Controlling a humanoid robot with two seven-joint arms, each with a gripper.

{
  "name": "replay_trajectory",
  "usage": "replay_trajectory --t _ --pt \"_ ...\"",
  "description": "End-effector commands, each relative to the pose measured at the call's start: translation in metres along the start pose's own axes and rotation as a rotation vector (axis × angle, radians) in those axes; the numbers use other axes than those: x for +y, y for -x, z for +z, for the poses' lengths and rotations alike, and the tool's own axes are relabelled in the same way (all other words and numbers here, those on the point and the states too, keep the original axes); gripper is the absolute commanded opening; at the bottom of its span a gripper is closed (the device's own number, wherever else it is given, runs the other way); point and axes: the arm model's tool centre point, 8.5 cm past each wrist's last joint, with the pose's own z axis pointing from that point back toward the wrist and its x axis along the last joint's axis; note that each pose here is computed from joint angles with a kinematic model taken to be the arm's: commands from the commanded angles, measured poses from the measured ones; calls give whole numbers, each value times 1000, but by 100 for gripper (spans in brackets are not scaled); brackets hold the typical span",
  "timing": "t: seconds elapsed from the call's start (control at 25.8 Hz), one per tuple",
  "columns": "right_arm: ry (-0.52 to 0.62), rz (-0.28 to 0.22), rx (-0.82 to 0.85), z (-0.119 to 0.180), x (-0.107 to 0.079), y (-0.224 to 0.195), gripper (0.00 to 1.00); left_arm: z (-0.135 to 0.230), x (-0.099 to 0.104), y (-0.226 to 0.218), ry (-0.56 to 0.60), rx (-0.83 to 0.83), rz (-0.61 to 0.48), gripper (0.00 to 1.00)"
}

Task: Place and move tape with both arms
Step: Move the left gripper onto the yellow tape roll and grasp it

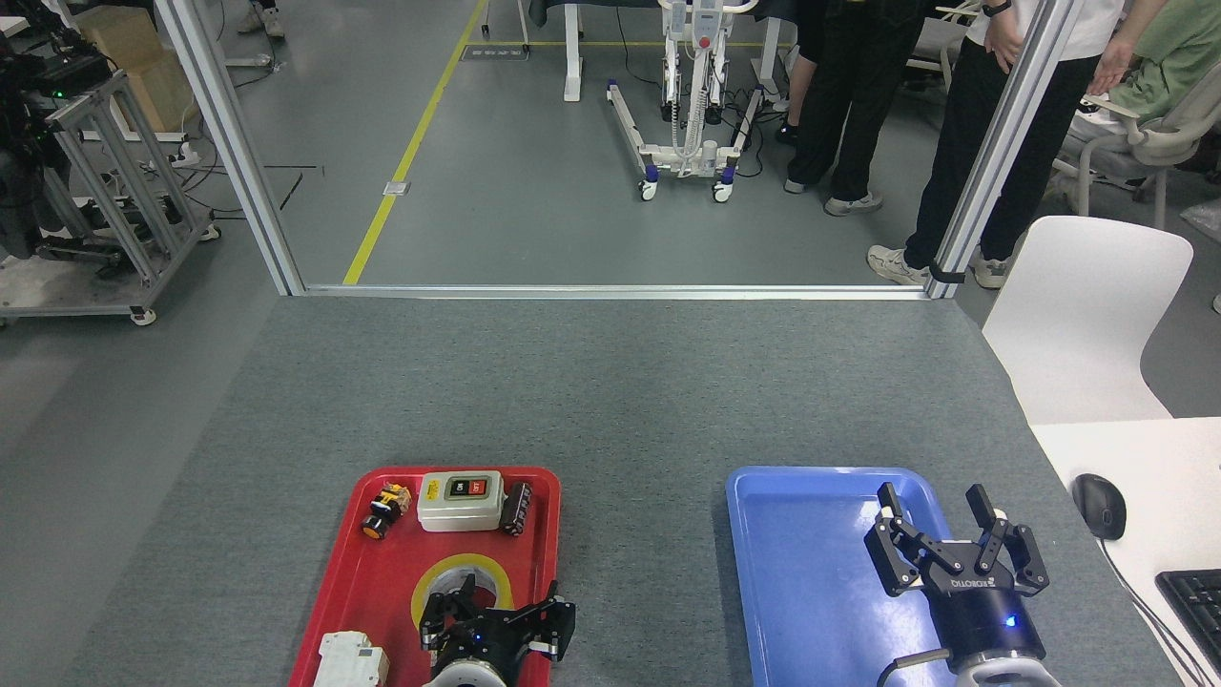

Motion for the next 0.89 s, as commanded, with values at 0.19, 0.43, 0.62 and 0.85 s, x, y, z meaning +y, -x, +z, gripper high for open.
replay_trajectory --t 0.19,0.43,0.62,0.85 --pt "4 -20 18 0 1 0 99 0 -7 4 15 4 -14 38" --pt "7 -28 20 0 1 -2 99 1 -8 4 17 -4 -20 12" --pt "6 -32 9 -1 3 -7 99 1 -7 8 4 -12 -40 0" --pt "8 -31 11 -1 2 -7 99 15 34 16 -127 -52 -69 0"
